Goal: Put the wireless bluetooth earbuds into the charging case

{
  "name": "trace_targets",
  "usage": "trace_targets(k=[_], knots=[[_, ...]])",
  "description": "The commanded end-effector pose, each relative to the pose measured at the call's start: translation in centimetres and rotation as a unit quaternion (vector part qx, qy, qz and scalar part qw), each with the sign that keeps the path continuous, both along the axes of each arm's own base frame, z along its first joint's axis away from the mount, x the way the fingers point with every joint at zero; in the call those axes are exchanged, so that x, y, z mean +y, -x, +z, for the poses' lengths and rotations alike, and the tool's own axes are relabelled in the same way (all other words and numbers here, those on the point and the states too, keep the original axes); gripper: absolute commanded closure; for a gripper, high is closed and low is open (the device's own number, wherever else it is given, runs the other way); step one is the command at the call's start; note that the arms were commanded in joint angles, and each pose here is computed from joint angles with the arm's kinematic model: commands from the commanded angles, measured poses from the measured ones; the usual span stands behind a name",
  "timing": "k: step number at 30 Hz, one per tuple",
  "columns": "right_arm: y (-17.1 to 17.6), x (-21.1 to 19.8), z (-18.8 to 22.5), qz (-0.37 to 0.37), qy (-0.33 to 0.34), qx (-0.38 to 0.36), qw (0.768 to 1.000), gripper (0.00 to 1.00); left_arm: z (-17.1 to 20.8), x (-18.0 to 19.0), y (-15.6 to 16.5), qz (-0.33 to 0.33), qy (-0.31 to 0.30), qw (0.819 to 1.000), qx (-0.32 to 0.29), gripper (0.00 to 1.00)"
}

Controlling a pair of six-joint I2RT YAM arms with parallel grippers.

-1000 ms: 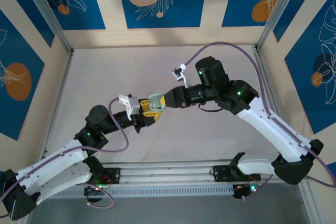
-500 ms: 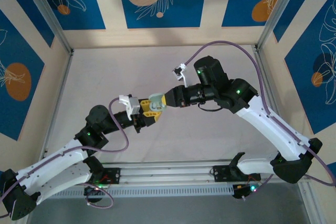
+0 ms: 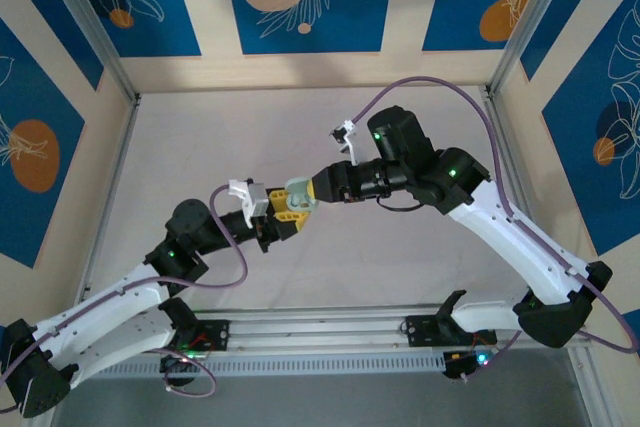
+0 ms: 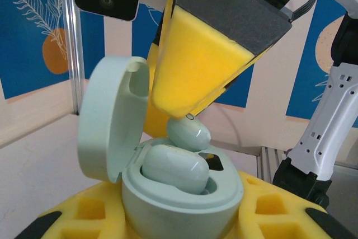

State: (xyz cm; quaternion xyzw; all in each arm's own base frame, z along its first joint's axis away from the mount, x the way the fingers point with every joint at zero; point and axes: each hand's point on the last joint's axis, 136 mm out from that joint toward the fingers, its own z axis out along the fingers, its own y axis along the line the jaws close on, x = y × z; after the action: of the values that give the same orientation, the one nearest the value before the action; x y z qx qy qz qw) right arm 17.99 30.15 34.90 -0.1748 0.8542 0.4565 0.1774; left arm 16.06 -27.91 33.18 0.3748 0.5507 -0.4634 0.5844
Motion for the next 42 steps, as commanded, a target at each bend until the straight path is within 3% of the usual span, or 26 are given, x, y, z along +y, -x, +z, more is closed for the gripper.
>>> trace_targets(k=[1,12,19,28,42], knots=[[0.2,-0.4,1.4,-0.008,-0.009,-0.011,1.0,0.61,2.8,0.3,0.7,-0.007,0.034,0.999,-0.029,0.7],[1.6,-0.9,2.3,0.006,-0.028,-0.013,1.0,0.54,2.4,0.3,0.3,0.003,0.03,0.999,-0.026,0.7],[1.9,-1.0,1.7,0.006,-0.021,-0.004,1.0,0.74,2.4,0.5,0.3,0.006,0.03,0.999,-0.027,0.7],[2.0,-0.6,1.3,0.014,-0.018,0.007,1.0,0.79,2.7,0.5,0.4,0.005,0.032,0.999,-0.029,0.7],[1.5,0.5,1.1,0.027,-0.015,0.008,0.999,0.79,2.7,0.4,0.5,-0.002,0.033,0.999,-0.027,0.7]])
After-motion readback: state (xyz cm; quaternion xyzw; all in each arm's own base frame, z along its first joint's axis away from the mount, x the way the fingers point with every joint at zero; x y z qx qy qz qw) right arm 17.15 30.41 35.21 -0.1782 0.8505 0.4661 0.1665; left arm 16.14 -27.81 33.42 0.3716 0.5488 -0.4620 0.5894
